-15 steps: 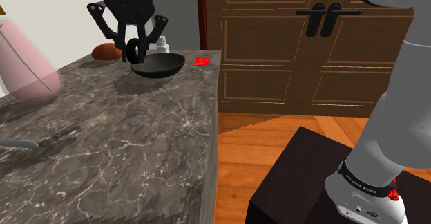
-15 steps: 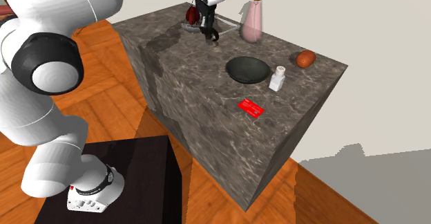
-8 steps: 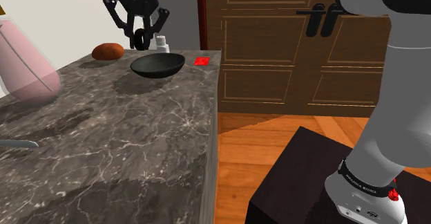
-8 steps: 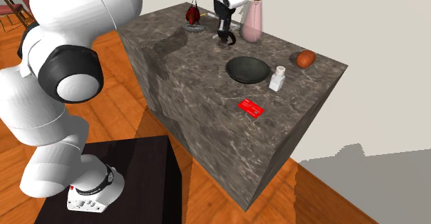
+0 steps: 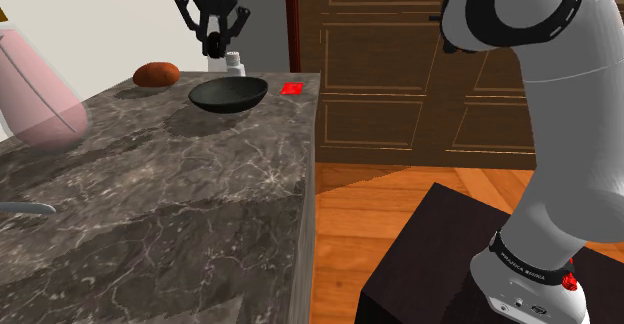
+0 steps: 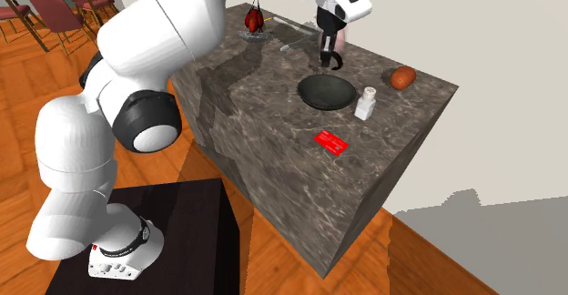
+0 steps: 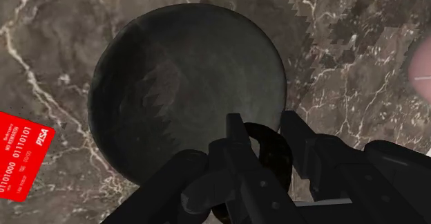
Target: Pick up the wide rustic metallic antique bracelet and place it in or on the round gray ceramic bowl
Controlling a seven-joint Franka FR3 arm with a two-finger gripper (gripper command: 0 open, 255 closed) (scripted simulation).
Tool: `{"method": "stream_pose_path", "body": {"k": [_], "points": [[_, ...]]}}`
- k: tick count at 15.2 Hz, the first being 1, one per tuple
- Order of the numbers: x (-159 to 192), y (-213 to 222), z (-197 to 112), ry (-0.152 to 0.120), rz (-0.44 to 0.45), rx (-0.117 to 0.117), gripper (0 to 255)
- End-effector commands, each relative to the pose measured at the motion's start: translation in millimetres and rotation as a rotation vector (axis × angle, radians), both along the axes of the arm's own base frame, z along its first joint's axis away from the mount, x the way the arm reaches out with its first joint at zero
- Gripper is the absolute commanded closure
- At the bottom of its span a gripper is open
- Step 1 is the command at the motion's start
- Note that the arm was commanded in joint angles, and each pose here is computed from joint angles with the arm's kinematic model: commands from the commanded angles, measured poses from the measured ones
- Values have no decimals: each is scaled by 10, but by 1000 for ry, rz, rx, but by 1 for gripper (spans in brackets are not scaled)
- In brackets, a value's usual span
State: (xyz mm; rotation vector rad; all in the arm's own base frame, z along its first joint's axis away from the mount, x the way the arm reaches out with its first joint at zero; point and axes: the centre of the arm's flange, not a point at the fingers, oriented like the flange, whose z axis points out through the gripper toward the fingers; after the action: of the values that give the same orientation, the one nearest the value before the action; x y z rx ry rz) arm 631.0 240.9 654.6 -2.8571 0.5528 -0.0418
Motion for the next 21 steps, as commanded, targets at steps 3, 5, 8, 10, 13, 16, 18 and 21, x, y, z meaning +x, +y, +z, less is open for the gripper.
{"method": "stream_pose_path", "body": {"k": [3,5,8,10,13,16,18,21], "points": [[52,-58,-209,0,1,0,255],[52,-58,-315,0,1,0,255],[52,-58,-473,0,1,0,255],[52,-58,-579,0,1,0,255],[51,-59,-681,0,1,0,255],[52,-58,-681,0,1,0,255],[52,-58,-681,0,1,0,255],[52,-59,-681,0,1,0,0]]}}
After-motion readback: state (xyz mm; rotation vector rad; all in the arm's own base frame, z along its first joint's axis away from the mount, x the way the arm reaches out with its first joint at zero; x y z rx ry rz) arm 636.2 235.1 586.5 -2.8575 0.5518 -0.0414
